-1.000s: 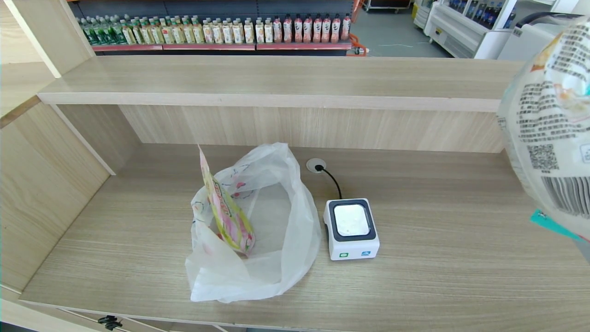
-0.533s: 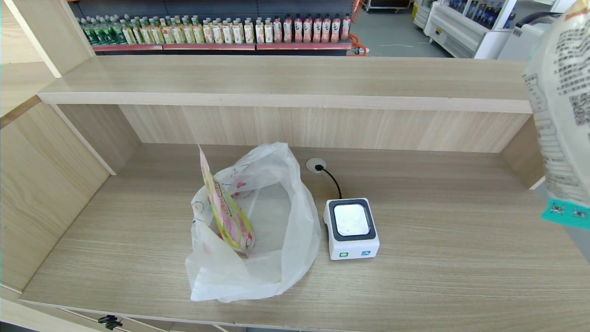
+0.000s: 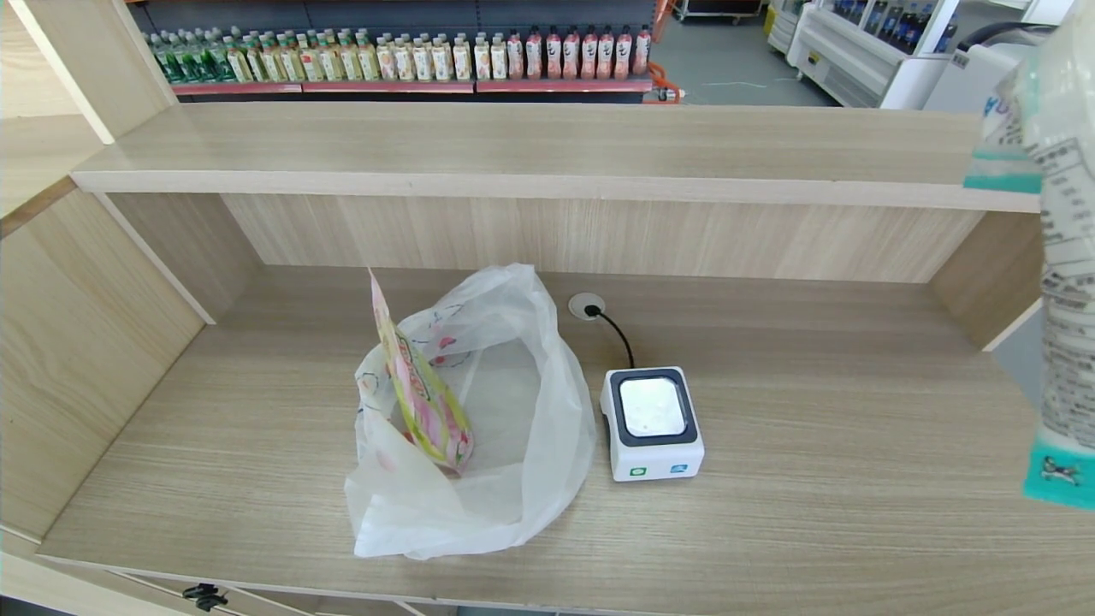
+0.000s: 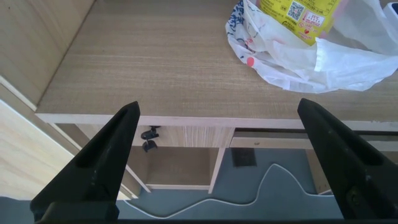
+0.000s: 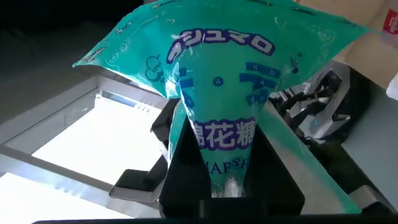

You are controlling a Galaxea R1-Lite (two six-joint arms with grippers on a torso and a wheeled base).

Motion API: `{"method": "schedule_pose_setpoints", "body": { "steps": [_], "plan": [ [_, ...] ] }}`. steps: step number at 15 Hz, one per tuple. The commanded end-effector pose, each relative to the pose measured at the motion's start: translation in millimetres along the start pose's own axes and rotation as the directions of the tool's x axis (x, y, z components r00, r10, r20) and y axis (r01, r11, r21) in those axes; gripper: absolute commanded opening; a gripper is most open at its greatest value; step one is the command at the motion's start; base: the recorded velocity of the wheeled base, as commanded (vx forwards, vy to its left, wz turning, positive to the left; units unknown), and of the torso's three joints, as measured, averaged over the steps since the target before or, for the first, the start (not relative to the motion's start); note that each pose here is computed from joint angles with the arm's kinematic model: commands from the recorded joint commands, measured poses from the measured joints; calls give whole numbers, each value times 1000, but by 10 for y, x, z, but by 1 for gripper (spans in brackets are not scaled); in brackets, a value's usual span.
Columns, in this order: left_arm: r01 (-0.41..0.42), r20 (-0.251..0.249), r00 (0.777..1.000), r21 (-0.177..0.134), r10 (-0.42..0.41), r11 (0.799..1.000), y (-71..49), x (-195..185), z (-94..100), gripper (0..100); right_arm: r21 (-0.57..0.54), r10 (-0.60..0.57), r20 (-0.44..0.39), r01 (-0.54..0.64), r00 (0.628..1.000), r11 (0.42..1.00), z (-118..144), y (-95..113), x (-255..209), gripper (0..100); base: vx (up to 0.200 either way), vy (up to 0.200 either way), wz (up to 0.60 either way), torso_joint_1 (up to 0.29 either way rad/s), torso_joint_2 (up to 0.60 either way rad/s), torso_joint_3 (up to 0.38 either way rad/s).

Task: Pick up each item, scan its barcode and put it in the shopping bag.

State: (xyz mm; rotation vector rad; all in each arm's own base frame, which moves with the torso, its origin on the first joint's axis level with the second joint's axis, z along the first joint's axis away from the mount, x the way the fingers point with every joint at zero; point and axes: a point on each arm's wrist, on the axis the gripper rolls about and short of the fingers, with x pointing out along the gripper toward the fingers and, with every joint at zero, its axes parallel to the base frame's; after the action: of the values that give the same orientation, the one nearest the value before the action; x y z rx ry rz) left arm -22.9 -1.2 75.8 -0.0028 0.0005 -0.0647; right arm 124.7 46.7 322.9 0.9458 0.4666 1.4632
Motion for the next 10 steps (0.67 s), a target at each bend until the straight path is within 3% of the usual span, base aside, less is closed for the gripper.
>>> {"method": "schedule_pose_setpoints", "body": {
  "steps": [1,4,6,10],
  "plan": [
    [0,0,1000,0,0,1000,0,0,0,100,76,22,-20,-20,1000,997,25,-86,46,0,0,0,0,0,0,0],
    [0,0,1000,0,0,1000,0,0,0,100,177,71,-29,-64,997,982,25,0,51,0,0,0,0,0,0,0],
    [0,0,1000,0,0,1000,0,0,0,100,301,103,-35,-88,994,950,7,54,40,0,0,0,0,0,0,0],
    [0,0,1000,0,0,1000,0,0,0,100,370,98,-57,-70,994,926,-106,-31,-4,0,0,0,0,0,0,0]
  ]
}}
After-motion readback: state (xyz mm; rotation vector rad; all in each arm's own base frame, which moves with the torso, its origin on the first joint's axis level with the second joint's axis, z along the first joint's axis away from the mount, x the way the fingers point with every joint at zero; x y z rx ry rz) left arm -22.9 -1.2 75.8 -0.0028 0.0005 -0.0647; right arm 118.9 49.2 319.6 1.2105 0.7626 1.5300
